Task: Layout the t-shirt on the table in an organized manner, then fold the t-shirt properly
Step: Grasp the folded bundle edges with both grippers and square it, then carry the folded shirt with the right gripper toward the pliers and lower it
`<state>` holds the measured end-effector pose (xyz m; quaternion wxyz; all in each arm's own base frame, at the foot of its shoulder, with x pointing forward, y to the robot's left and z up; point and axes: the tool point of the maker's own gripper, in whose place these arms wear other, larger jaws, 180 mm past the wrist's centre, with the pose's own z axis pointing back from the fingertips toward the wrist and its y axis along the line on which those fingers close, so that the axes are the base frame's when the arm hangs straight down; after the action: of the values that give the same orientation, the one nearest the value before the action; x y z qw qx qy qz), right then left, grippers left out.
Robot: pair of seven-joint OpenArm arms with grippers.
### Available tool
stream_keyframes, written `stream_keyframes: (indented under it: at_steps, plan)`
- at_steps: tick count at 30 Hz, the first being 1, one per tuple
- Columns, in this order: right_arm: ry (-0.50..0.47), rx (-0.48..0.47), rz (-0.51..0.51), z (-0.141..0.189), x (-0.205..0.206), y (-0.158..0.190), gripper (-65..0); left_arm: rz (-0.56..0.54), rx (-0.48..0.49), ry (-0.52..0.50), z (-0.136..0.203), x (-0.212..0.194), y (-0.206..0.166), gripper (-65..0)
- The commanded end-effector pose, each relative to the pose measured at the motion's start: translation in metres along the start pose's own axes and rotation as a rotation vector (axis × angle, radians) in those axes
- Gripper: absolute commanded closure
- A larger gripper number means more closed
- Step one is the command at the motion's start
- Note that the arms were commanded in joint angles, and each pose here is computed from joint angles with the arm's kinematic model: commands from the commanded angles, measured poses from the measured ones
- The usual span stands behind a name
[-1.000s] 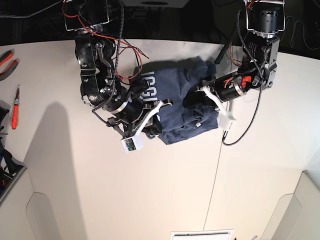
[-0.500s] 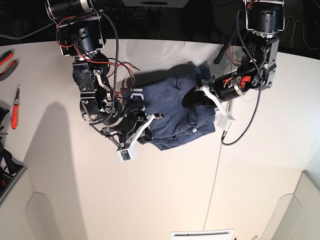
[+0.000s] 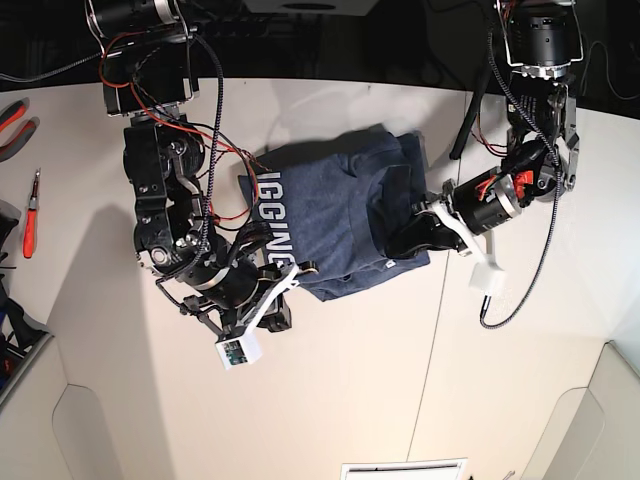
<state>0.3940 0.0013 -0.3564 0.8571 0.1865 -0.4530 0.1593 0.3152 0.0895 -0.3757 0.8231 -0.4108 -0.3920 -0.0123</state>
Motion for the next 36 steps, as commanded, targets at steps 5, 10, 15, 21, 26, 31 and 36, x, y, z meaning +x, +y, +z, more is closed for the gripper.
stream_keyframes:
  at_steps: [5, 10, 15, 21, 26, 31, 36]
  plan:
    - [-0.109, 0.001, 0.015, -0.007, 0.035, -0.001, 0.0, -0.014, -0.095, 0.054, 0.001, 0.003, -0.024, 0.0]
    - [-0.052, -0.002, -0.006, -0.032, 0.03, -0.014, 0.0, 0.0, -0.102, 0.122, 0.0, -0.023, -0.028, 0.0]
    - [0.047, 0.008, -0.047, -0.058, 0.005, -0.016, 0.0, -0.031, -0.079, 0.232, -0.003, -0.058, -0.029, 0.0]
    - [0.158, 0.088, -0.043, -0.062, -0.041, 0.0, 0.0, -0.129, 0.002, 0.23, -0.009, -0.058, -0.015, 0.0]
    - [0.222, 0.11, -0.071, -0.052, -0.082, 0.005, 0.0, -0.211, 0.171, 0.224, -0.007, -0.052, 0.016, 0.0]
    - [0.322, 0.169, -0.131, -0.034, -0.113, 0.019, 0.0, -0.236, 0.247, 0.203, -0.008, -0.041, 0.03, 0.0]
    - [0.346, 0.253, -0.152, -0.007, -0.115, 0.04, 0.0, -0.269, 0.291, 0.14, -0.013, -0.013, 0.035, 0.0]
